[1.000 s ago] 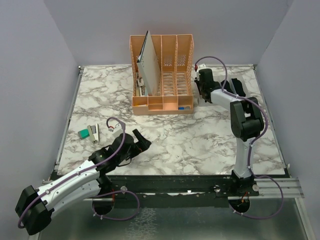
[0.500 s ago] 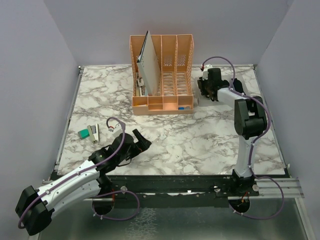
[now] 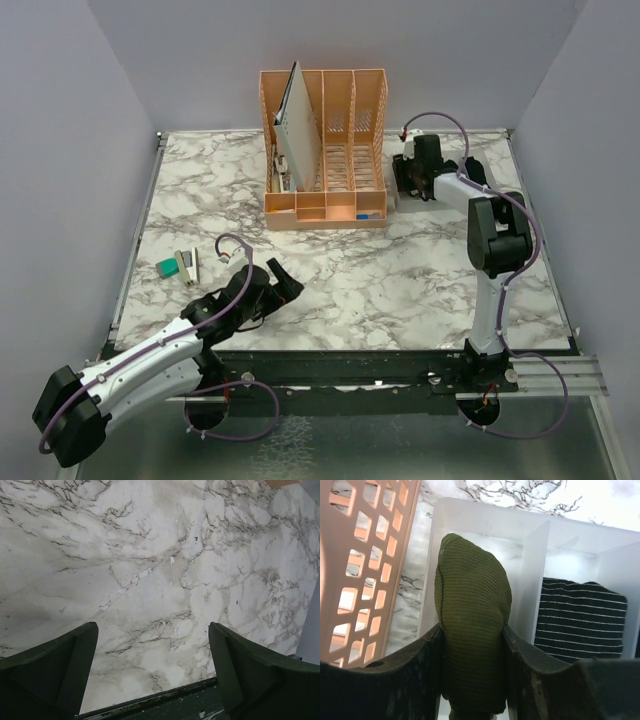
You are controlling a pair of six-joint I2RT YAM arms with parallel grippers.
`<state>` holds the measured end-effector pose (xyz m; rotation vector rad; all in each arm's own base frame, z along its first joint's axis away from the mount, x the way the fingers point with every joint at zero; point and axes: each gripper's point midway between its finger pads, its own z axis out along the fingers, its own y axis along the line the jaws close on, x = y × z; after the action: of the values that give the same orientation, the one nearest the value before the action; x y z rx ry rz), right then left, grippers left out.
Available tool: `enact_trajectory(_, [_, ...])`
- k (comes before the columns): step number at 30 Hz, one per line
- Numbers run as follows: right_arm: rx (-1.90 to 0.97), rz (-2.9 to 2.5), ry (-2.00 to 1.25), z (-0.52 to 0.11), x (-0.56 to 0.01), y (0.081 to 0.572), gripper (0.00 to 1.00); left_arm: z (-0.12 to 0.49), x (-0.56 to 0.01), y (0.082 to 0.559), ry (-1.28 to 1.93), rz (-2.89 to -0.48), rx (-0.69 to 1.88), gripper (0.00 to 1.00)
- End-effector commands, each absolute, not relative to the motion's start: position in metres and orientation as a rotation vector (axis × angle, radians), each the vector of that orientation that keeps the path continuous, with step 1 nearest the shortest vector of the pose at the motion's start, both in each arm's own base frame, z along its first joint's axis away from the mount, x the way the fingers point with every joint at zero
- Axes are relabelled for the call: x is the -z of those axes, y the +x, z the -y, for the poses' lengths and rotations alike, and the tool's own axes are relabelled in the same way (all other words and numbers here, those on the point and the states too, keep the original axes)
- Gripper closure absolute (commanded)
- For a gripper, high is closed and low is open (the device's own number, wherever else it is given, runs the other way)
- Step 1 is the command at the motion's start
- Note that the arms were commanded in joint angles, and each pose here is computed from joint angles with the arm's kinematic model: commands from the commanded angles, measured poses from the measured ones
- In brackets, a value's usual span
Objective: Roll the underwear
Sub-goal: Place the underwear in the storage box.
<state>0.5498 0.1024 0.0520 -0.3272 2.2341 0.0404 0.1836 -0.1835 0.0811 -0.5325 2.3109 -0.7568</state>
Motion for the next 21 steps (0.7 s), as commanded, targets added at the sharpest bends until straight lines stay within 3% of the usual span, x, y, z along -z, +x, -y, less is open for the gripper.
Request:
enact_trajectory(1, [-0.102, -2.195, -0.339, -0.110, -0.083, 0.548, 0.47, 0.187, -0.081, 0.183, -0.540, -2.316, 0.785, 0.01])
enact_trajectory(13, [-0.103, -2.163, -0.340, -0.110, -0.112, 0.550, 0.44, 0.189, -0.079, 0.183, -0.536, -2.324, 0.796, 0.01])
enact_trajectory(18, [-0.137, -2.162, -0.322, -0.115, -0.114, 0.556, 0.62, 0.188, -0.080, 0.184, -0.537, -2.320, 0.794, 0.01])
enact_trajectory(21, [-0.154, -2.190, -0.317, -0.118, -0.101, 0.556, 0.67, 0.186, -0.080, 0.183, -0.539, -2.320, 0.789, 0.01])
